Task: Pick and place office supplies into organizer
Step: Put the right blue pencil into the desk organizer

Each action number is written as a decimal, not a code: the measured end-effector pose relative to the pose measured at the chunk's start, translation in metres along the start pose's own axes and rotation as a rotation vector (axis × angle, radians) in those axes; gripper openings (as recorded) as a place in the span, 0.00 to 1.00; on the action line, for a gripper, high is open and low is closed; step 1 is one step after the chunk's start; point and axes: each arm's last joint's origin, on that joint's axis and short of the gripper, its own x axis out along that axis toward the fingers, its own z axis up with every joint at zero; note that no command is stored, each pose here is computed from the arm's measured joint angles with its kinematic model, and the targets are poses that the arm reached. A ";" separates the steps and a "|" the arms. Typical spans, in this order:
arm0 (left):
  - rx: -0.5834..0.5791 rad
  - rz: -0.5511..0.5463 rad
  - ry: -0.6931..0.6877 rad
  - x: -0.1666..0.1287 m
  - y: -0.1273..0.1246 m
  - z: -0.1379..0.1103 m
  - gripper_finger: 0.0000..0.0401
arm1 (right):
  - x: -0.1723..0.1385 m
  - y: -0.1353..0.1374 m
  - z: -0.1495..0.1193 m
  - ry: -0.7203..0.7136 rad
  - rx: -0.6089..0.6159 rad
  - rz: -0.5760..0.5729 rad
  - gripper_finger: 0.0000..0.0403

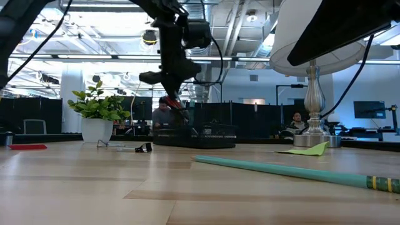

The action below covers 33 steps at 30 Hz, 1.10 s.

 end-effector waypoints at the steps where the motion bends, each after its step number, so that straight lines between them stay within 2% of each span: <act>1: 0.020 0.003 0.023 0.004 -0.001 0.004 0.03 | 0.000 0.000 0.000 -0.001 -0.002 -0.001 0.00; 8: 0.100 0.043 0.226 0.026 -0.008 0.027 0.02 | 0.000 -0.001 0.000 -0.003 -0.008 -0.004 0.00; 15: 0.008 0.062 0.150 0.013 -0.005 0.033 0.10 | 0.000 -0.001 0.000 -0.002 -0.014 -0.009 0.00; 24: -0.033 0.091 0.121 0.002 -0.006 0.043 0.24 | 0.000 -0.001 0.000 -0.002 -0.013 -0.008 0.00; 29: -0.055 0.143 0.196 -0.002 -0.008 0.046 0.30 | 0.000 -0.001 0.000 -0.003 -0.014 -0.008 0.00; 33: -0.037 0.138 0.277 -0.005 -0.014 0.043 0.31 | -0.004 -0.001 -0.003 -0.006 -0.019 0.000 0.00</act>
